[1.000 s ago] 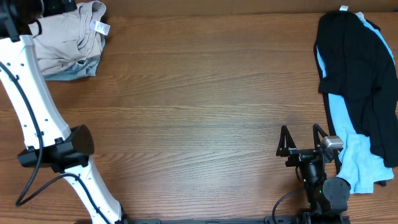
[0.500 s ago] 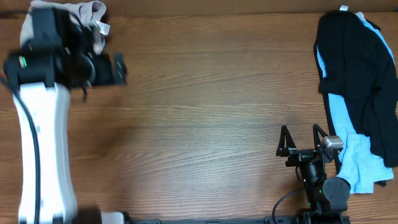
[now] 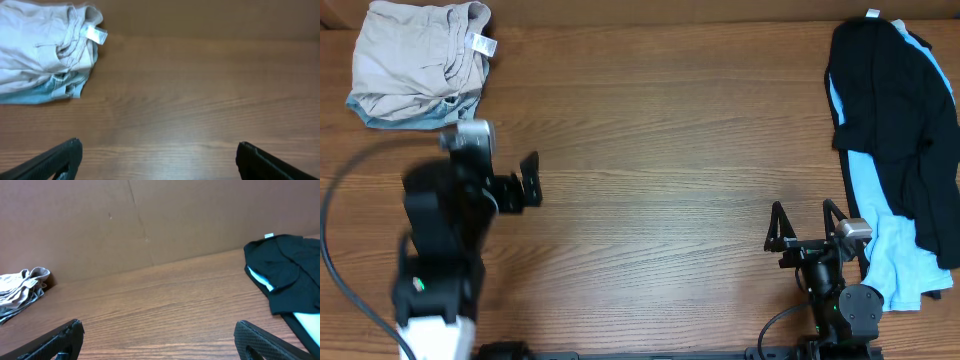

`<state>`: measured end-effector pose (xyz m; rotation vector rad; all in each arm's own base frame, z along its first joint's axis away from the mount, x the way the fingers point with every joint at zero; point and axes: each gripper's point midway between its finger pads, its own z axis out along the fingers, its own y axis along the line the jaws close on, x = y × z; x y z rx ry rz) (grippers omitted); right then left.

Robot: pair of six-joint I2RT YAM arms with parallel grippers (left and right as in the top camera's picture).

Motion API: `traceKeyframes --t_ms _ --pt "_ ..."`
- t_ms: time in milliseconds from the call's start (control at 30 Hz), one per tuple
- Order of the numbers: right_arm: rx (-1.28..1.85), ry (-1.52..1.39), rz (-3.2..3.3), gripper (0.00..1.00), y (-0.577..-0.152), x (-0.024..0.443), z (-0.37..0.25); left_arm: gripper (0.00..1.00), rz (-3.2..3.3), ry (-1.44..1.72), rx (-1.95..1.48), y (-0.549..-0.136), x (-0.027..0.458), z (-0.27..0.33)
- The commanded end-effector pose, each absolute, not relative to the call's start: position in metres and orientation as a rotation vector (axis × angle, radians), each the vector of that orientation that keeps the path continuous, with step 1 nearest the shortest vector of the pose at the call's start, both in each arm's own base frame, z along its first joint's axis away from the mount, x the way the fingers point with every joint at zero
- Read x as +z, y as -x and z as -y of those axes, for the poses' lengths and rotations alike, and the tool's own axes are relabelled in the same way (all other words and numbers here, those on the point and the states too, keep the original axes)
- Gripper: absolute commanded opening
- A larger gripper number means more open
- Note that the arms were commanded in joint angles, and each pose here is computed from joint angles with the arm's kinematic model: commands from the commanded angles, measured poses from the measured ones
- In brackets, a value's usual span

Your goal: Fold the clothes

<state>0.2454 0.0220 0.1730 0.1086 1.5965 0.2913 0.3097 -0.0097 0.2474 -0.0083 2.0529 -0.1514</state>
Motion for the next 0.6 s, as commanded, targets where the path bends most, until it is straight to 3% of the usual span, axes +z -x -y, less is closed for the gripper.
traceKeyframes --t_ms 0,567 --pt "0.294 -0.111 -1.591 1.00 -0.245 0.171 -0.022 1.00 -1.964 0.037 -0.177 -0.292 0.226 0.012" --pt "0.294 -0.111 -1.591 1.00 -0.245 0.171 -0.022 1.00 -1.645 0.137 -0.148 -0.248 0.156 -0.001"
